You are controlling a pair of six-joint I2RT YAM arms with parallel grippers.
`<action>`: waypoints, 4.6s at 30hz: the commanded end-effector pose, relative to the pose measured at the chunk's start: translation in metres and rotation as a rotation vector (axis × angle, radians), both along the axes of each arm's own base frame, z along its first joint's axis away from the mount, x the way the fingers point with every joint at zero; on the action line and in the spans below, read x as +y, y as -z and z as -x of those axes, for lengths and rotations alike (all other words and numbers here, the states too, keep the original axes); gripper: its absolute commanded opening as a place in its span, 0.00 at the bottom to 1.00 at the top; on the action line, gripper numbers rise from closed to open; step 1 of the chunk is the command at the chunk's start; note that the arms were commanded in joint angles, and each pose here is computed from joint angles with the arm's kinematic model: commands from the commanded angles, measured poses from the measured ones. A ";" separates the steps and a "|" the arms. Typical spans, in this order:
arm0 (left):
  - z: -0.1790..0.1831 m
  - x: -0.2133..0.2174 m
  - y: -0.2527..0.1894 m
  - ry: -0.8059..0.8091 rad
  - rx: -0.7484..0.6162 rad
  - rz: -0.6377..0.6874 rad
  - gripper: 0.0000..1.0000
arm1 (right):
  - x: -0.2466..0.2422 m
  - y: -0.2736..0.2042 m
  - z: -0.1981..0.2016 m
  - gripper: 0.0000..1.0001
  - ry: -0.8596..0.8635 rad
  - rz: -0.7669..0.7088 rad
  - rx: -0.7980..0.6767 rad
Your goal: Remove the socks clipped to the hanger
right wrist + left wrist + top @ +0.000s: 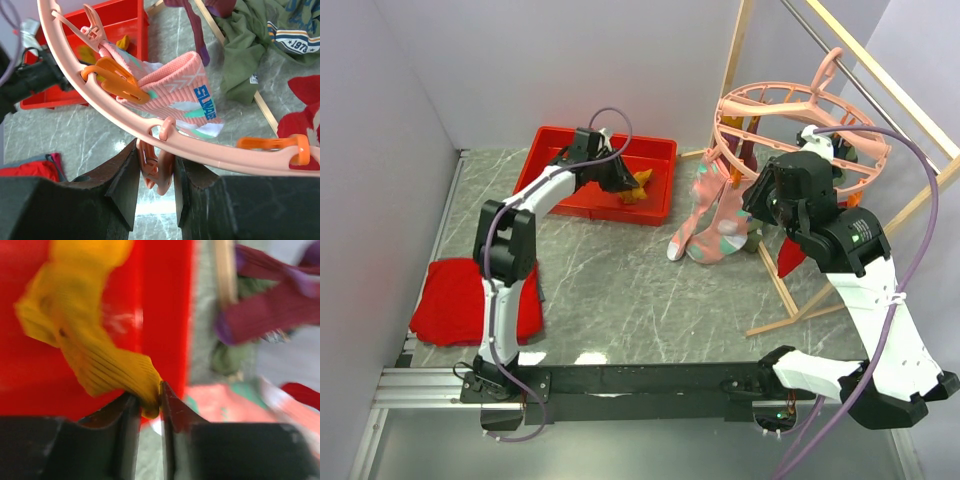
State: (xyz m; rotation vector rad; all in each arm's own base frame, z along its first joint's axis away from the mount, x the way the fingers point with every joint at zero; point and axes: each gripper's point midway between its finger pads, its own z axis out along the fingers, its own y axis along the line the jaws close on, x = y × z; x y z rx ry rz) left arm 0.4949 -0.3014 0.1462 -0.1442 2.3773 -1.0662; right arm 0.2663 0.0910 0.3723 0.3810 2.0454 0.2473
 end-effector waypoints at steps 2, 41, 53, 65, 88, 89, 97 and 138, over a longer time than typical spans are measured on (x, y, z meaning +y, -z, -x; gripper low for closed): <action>-0.014 0.005 -0.018 -0.001 -0.031 -0.008 0.47 | -0.002 -0.011 -0.001 0.00 -0.010 -0.001 -0.024; 0.188 -0.164 -0.139 0.508 -0.588 0.154 0.81 | -0.007 -0.013 0.008 0.00 -0.061 -0.046 -0.005; 0.167 -0.194 -0.111 0.493 -0.647 0.154 0.89 | -0.005 -0.009 0.009 0.00 -0.084 -0.052 0.009; 0.189 -0.211 -0.121 0.581 -0.481 0.290 0.23 | -0.011 -0.008 0.013 0.00 -0.086 -0.040 0.013; 0.308 -0.169 -0.190 0.724 -0.267 0.450 0.08 | -0.029 0.017 0.055 0.80 -0.159 0.060 0.099; 0.309 -0.167 -0.191 0.722 -0.267 0.450 0.08 | -0.025 0.018 0.060 0.87 -0.187 0.044 0.110; 0.317 -0.162 -0.203 0.716 -0.250 0.502 0.08 | 0.005 0.026 0.108 1.00 -0.413 -0.070 0.129; 0.270 -0.147 -0.255 0.443 -0.399 0.314 0.67 | 0.014 0.105 0.115 0.00 -0.334 -0.276 0.065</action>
